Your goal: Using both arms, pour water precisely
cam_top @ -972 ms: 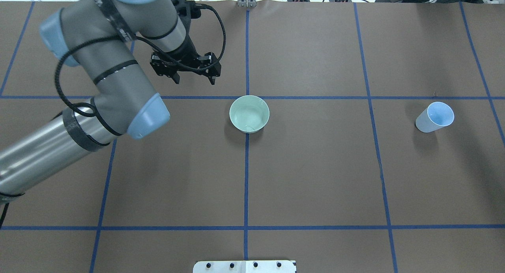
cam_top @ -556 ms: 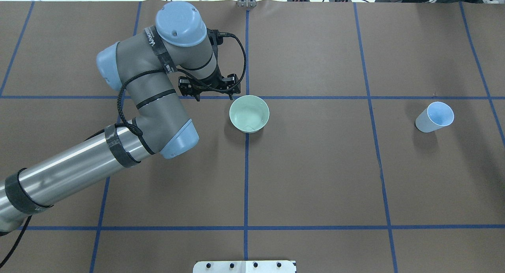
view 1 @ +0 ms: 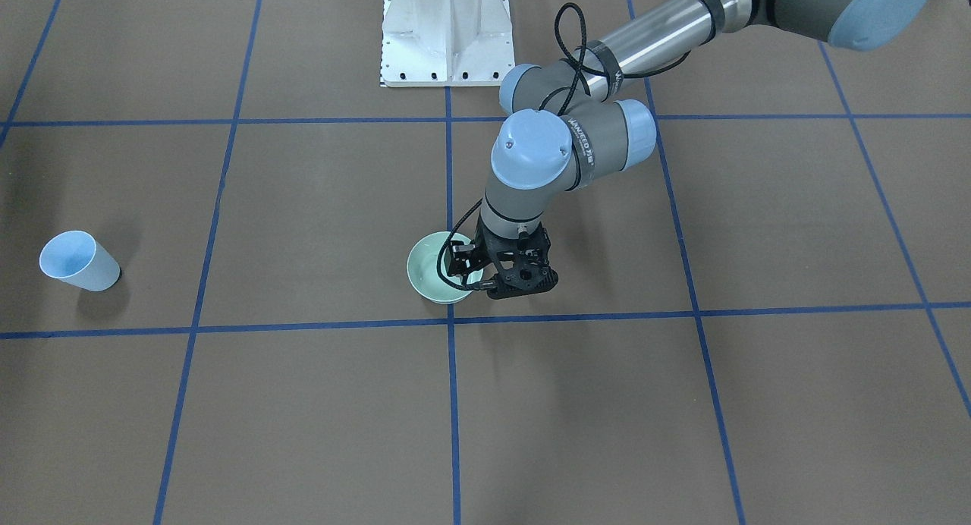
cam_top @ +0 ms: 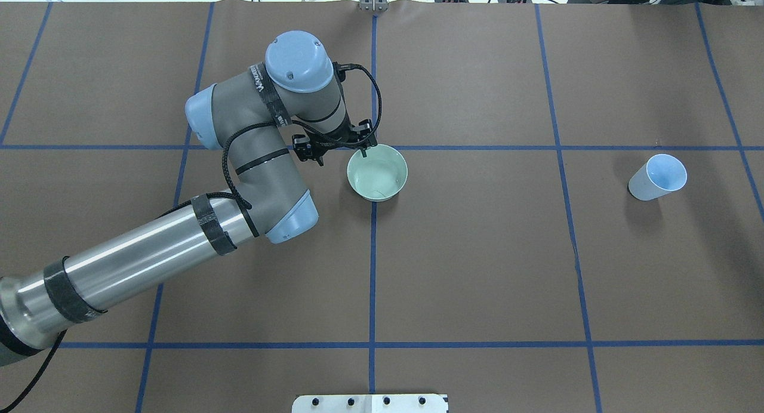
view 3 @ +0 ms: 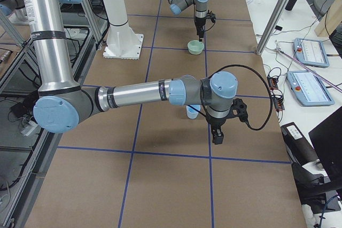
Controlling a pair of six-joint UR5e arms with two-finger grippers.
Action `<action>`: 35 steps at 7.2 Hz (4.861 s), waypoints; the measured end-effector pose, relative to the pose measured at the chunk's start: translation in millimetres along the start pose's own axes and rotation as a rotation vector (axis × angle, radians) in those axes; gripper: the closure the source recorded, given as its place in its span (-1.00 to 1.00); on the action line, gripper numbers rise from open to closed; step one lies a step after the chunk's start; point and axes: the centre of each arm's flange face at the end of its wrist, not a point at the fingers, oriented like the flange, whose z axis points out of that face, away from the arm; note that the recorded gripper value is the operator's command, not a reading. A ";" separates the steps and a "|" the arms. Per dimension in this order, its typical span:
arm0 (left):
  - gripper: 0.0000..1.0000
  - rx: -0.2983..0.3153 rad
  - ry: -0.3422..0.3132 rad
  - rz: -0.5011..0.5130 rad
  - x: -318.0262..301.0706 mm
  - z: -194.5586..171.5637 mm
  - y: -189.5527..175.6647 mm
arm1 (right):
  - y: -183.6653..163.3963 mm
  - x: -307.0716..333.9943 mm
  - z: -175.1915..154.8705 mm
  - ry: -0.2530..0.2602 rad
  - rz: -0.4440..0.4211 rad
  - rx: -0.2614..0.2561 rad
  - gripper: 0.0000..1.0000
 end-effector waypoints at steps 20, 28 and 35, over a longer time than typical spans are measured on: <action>1.00 -0.075 -0.002 0.410 -406.3 -100.9 -72.5 | 3.0 -1.9 -2.4 -0.007 -0.003 0.006 -1.00; -0.40 -0.083 -0.034 0.489 -575.0 -85.6 -55.9 | 5.9 0.8 -10.4 0.003 0.001 0.020 -1.00; -1.00 0.043 0.045 0.418 -601.8 -179.2 -93.4 | 6.0 4.1 -7.3 0.005 0.016 0.013 -1.00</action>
